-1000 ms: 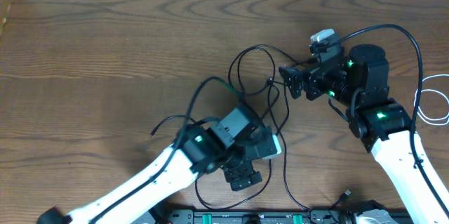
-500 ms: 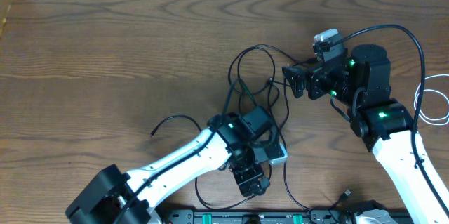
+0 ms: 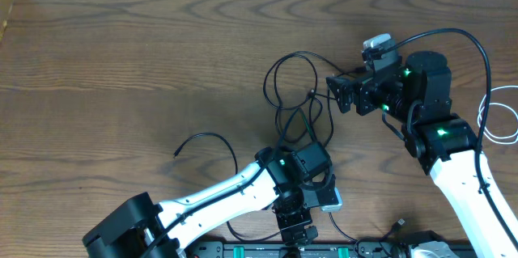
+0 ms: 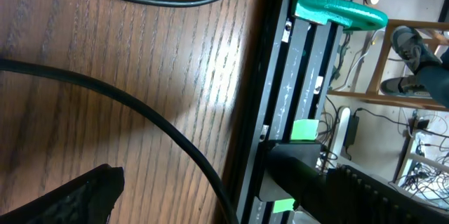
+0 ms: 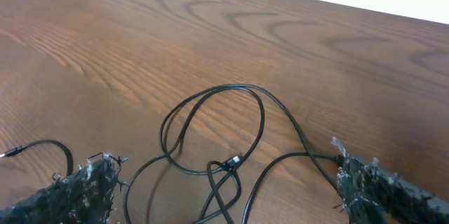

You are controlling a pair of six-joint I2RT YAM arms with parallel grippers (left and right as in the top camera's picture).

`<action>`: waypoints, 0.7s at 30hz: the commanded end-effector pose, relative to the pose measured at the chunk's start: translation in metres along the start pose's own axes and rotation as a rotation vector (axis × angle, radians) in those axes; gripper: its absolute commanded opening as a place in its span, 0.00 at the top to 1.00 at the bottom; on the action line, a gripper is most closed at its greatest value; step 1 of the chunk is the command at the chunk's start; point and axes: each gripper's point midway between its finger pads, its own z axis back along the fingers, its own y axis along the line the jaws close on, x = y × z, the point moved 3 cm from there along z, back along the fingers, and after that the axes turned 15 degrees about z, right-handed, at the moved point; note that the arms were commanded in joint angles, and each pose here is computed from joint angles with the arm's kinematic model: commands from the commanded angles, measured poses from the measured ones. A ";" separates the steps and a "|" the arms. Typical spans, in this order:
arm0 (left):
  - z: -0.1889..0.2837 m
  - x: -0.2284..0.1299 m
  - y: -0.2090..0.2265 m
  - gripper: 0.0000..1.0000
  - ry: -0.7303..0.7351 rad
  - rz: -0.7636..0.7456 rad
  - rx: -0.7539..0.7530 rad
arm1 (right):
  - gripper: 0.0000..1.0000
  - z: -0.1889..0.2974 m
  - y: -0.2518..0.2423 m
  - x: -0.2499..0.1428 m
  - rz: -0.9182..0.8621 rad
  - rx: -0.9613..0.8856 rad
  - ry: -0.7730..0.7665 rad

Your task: Untangle cables

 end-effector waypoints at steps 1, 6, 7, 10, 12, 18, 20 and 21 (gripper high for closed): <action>-0.012 -0.014 0.007 0.04 0.048 0.005 0.007 | 0.01 0.001 -0.002 0.001 -0.005 -0.006 0.001; -0.019 -0.022 0.010 0.05 0.063 0.013 0.007 | 0.01 0.001 -0.002 0.001 -0.004 -0.006 0.001; -0.020 -0.023 0.011 0.05 0.061 0.012 0.007 | 0.01 0.001 -0.002 0.001 0.000 -0.006 0.000; -0.020 -0.021 0.011 0.09 0.053 0.007 0.008 | 0.01 0.001 -0.002 0.001 0.002 -0.006 0.000; -0.020 -0.019 0.011 0.37 0.045 0.003 0.008 | 0.01 0.001 -0.002 0.001 0.002 -0.006 0.000; -0.021 -0.020 0.012 0.92 0.045 0.003 0.011 | 0.01 0.001 -0.002 0.001 0.002 -0.006 0.000; -0.022 -0.022 0.018 0.93 0.050 0.005 0.049 | 0.01 0.001 -0.002 0.001 0.002 -0.006 0.000; -0.022 -0.022 0.022 0.92 0.053 0.010 0.077 | 0.01 0.001 -0.002 0.001 0.002 -0.006 0.000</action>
